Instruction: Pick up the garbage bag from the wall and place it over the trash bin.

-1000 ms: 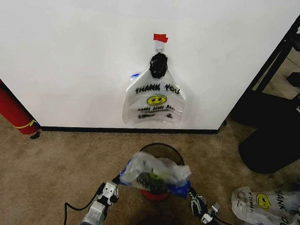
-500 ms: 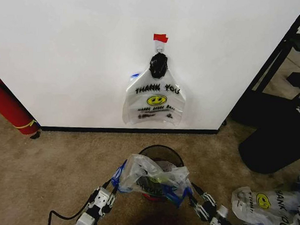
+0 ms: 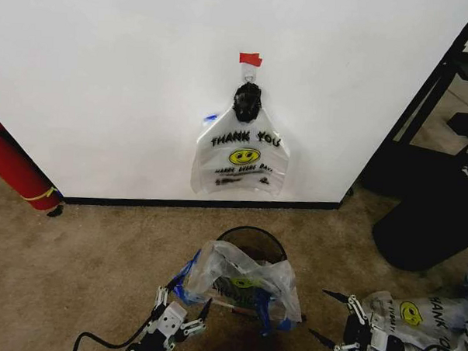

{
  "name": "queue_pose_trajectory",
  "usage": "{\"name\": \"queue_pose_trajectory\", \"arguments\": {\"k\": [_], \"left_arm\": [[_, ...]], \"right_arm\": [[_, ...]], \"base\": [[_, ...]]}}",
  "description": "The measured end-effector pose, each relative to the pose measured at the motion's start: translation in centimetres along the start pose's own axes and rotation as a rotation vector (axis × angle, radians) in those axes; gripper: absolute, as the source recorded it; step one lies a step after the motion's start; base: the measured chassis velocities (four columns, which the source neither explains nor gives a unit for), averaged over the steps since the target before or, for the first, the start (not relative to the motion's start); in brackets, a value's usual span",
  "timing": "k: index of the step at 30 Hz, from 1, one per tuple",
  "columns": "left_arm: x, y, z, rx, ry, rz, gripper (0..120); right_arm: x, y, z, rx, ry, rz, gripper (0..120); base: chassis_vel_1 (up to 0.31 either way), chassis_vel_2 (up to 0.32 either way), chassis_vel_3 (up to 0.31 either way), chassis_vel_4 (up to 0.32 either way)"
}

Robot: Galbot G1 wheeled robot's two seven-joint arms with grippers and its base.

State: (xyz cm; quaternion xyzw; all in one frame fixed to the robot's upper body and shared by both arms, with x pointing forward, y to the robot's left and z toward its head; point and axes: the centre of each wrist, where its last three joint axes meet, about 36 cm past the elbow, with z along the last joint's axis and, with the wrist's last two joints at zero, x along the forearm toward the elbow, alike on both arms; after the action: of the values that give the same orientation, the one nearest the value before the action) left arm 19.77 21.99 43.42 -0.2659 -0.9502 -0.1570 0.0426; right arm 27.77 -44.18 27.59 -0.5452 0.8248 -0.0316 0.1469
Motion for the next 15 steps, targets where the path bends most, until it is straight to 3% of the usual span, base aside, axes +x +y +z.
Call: {"name": "queue_pose_trajectory", "arguments": {"k": [4, 8, 9, 12, 15], "left_arm": [[-1.0, 0.8, -0.8, -0.008, -0.056, 0.021, 100], [-3.2, 2.5, -1.7, 0.008, -0.144, 0.087, 100], [-3.2, 2.5, -1.7, 0.008, -0.144, 0.087, 100], [-6.3, 5.3, -1.5, 0.043, -0.251, 0.138, 100], [-7.9, 6.9, -1.3, 0.068, -0.263, 0.14, 100]], "right_arm": [[-2.1, -0.5, -0.9, -0.001, -0.112, 0.015, 100], [-6.0, -0.1, -1.5, -0.024, -0.285, 0.211, 100], [-6.0, -0.1, -1.5, -0.024, -0.285, 0.211, 100], [-9.3, 0.0, -2.2, -0.029, -0.382, 0.409, 100], [-11.2, -0.2, -2.7, -0.015, -0.405, 0.511, 100]], "base": [[0.0, 0.0, 0.0, 0.0], [0.0, 0.0, 0.0, 0.0], [0.0, 0.0, 0.0, 0.0], [0.0, 0.0, 0.0, 0.0], [0.0, 0.0, 0.0, 0.0]]}}
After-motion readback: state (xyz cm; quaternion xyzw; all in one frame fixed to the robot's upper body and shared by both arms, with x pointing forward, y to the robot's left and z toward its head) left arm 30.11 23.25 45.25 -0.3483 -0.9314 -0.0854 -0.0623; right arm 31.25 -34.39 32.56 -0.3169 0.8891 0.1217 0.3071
